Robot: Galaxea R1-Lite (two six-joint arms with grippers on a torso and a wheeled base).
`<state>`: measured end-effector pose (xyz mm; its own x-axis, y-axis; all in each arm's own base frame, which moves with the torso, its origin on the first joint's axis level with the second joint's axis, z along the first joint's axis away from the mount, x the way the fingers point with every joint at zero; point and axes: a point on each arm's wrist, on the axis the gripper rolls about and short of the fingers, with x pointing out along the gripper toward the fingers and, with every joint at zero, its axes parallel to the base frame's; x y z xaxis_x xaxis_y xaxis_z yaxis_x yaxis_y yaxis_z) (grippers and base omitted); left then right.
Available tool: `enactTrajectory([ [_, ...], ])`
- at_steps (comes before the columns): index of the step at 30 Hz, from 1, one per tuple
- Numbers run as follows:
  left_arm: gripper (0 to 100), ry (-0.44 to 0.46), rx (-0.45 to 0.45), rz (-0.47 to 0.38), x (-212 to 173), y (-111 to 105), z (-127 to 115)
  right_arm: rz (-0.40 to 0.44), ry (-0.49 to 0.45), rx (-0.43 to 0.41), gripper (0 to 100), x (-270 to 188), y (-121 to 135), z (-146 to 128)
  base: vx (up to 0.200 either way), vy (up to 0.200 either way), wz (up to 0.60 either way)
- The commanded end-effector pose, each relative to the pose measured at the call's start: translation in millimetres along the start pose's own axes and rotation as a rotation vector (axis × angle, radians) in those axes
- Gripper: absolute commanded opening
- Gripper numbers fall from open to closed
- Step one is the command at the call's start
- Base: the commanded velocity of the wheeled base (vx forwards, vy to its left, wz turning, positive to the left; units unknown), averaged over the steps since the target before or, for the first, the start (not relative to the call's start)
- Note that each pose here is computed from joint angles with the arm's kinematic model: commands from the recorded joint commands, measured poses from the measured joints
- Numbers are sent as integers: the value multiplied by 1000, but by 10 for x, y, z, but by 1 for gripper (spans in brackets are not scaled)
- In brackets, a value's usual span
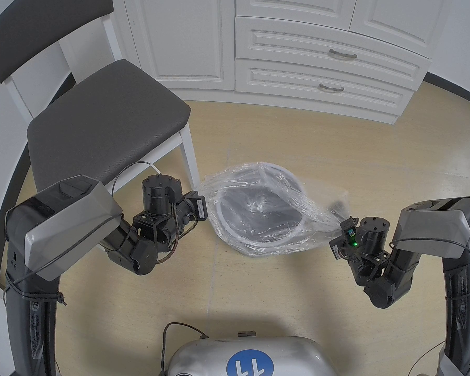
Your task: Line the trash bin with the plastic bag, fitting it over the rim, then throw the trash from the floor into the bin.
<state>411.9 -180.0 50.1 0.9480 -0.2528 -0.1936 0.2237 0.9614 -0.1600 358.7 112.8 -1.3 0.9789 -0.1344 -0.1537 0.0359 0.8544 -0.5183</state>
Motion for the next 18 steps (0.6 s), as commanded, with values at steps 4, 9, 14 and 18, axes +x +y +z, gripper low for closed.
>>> enactTrajectory([
  [4,0,-8,5,3,-32,0,53,14,-7,-5,100,8,-195,-26,0,0,0],
  [9,0,-5,36,32,-21,23,29,167,-64,3,100,-170,-450,66,0,0,0],
  [14,0,10,43,36,-1,34,-5,294,-114,105,100,-299,-619,188,0,0,0],
  [18,0,29,46,42,-4,48,-6,384,-113,197,100,-419,-739,318,0,0,0],
])
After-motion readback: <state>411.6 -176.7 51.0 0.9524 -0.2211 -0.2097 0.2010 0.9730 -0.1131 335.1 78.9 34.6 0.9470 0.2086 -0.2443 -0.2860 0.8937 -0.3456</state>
